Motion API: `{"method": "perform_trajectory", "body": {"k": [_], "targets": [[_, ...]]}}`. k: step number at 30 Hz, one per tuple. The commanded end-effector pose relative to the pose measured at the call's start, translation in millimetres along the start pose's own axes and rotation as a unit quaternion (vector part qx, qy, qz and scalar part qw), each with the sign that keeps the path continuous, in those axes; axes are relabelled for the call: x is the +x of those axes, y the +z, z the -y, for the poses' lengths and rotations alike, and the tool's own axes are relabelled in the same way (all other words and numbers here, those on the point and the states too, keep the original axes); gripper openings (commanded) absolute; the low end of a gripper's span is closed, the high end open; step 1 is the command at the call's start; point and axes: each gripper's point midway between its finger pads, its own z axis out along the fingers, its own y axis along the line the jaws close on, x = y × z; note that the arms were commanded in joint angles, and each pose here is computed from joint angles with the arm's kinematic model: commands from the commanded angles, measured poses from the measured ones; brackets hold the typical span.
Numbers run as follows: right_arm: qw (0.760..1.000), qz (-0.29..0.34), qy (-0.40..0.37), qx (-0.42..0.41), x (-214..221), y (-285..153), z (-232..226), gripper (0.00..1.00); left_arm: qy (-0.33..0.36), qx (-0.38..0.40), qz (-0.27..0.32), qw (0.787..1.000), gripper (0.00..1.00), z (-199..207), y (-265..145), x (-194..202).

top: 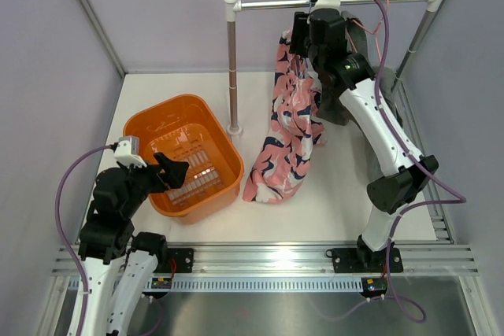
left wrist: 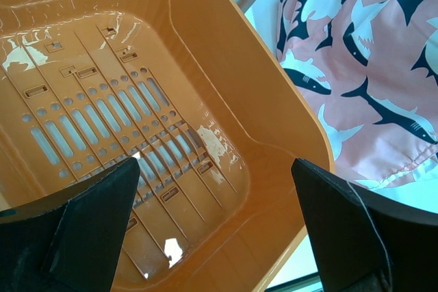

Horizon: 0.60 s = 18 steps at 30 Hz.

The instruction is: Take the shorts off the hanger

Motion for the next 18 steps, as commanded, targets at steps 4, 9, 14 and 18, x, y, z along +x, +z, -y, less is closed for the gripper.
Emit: {"method": "perform_trajectory", "body": {"k": [4,9,14,18], "targets": [[0.999,0.045,0.010,0.015,-27.5,-12.9,5.2,0.30,0.007,0.022,0.019,1.000,0.99,9.1,1.3,-10.2],[0.998,0.059,0.000,0.021,-36.6,-21.3,6.3,0.02,0.007,0.023,0.021,0.999,0.99,10.1,0.2,-10.6],[0.997,0.078,-0.009,0.025,-56.1,-37.5,8.4,0.00,0.006,0.023,0.022,0.999,0.99,10.3,-0.4,-10.6],[0.996,0.088,-0.013,0.012,-69.4,-49.8,4.8,0.00,0.008,0.023,0.022,0.999,0.99,10.6,-1.0,-10.4]]}}
